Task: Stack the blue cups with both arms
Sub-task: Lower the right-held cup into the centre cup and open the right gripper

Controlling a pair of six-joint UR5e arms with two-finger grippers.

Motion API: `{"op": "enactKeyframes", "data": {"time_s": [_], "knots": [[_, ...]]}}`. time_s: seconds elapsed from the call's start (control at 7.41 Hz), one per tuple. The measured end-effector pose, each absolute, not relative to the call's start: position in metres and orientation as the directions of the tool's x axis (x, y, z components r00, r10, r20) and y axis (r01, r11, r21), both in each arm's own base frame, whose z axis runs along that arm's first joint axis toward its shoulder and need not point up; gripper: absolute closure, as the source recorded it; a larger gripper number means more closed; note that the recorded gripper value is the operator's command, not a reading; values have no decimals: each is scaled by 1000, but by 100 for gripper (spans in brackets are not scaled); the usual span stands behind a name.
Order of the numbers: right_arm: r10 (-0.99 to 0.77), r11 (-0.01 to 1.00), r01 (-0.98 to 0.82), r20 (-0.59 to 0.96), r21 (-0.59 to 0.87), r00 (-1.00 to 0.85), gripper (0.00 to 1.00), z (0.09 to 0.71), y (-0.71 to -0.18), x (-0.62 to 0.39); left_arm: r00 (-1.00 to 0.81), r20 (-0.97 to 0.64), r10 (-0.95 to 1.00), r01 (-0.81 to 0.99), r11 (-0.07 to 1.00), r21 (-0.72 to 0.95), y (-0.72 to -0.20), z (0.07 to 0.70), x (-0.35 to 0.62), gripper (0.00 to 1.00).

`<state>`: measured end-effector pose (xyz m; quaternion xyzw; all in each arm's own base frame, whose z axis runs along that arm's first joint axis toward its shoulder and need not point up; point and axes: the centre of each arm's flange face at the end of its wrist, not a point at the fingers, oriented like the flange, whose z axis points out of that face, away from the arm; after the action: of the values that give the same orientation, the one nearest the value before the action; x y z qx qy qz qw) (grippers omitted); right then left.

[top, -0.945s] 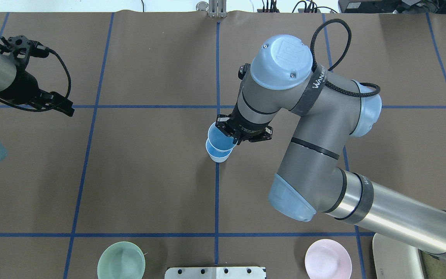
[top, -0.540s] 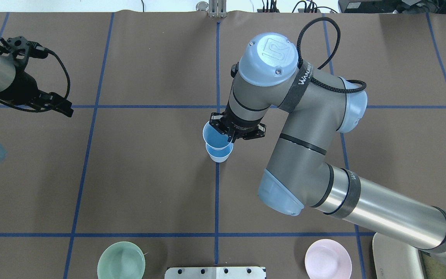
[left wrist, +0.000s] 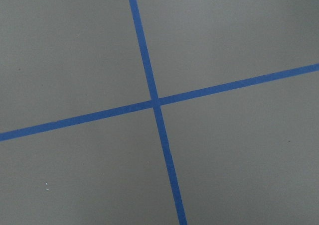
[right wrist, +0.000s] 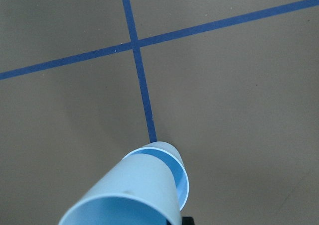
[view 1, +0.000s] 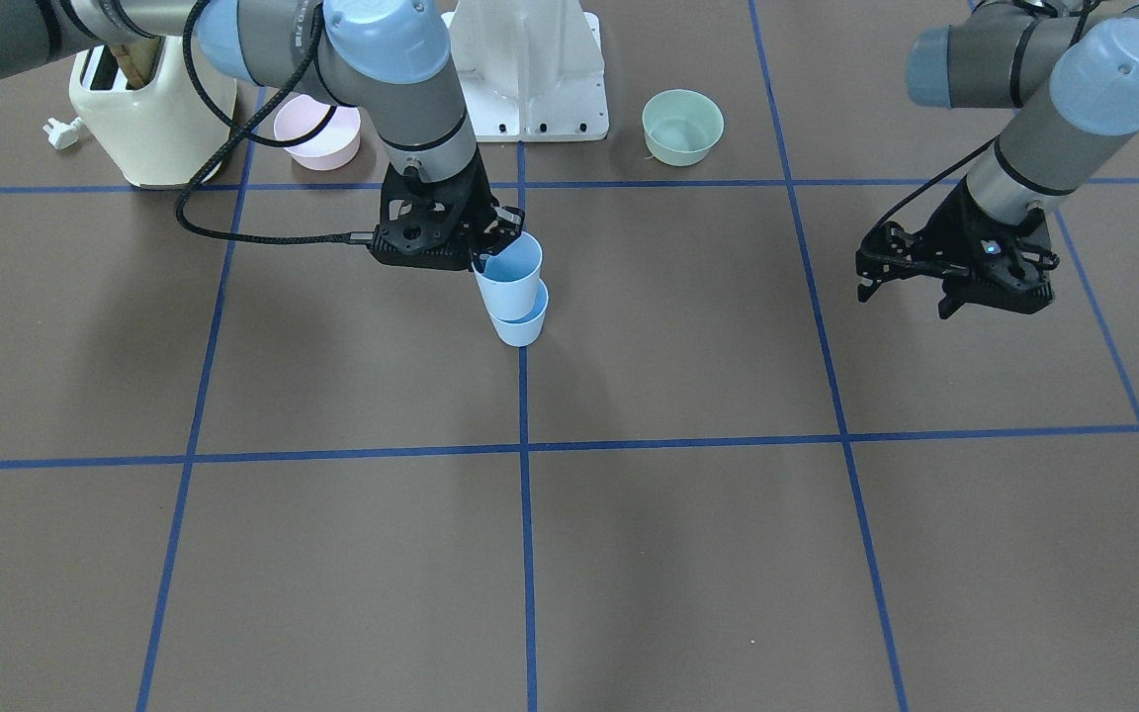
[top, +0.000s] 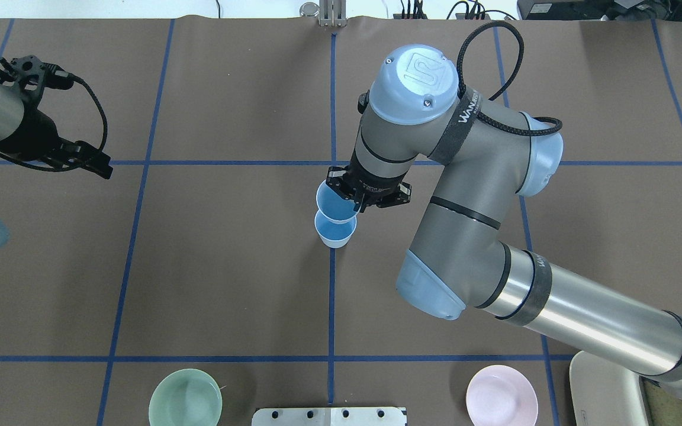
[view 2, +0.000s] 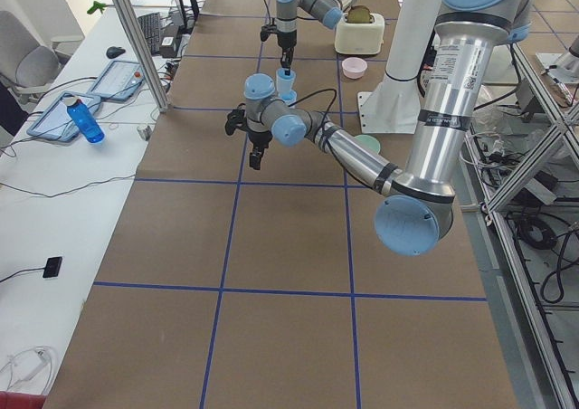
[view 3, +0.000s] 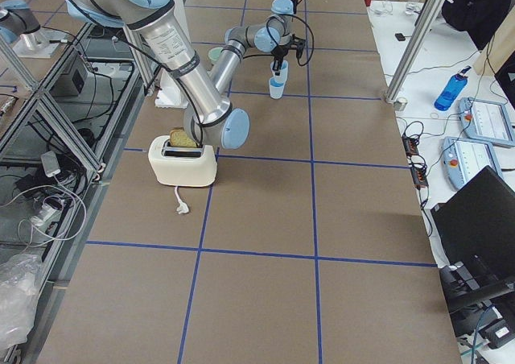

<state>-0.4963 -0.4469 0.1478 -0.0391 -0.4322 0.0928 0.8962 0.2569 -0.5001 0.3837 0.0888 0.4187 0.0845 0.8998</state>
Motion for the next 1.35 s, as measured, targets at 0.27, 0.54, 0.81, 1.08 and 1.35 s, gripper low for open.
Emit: {"op": "enactKeyframes", "data": {"time_s": [0.27,0.54,0.81,1.08,1.35], "knots": [[201,980,-132,774,-152,601,100,151,-448,-503,636,-739,225,-78,970,229,-500,384,257,2],[200,980,-129,775,-154,599,100,152,-445,-507,635,-739,225,-78,970,228,-500,384,258,2],[196,981,-121,774,-154,602,100,153,-441,-510,635,-739,225,-79,970,228,-500,384,259,2],[192,981,-114,771,-154,607,100,156,-437,-514,636,-738,225,-81,971,227,-500,385,260,2],[190,982,-111,769,-154,610,100,158,-436,-516,636,-738,224,-81,971,224,-500,386,260,2]]}}
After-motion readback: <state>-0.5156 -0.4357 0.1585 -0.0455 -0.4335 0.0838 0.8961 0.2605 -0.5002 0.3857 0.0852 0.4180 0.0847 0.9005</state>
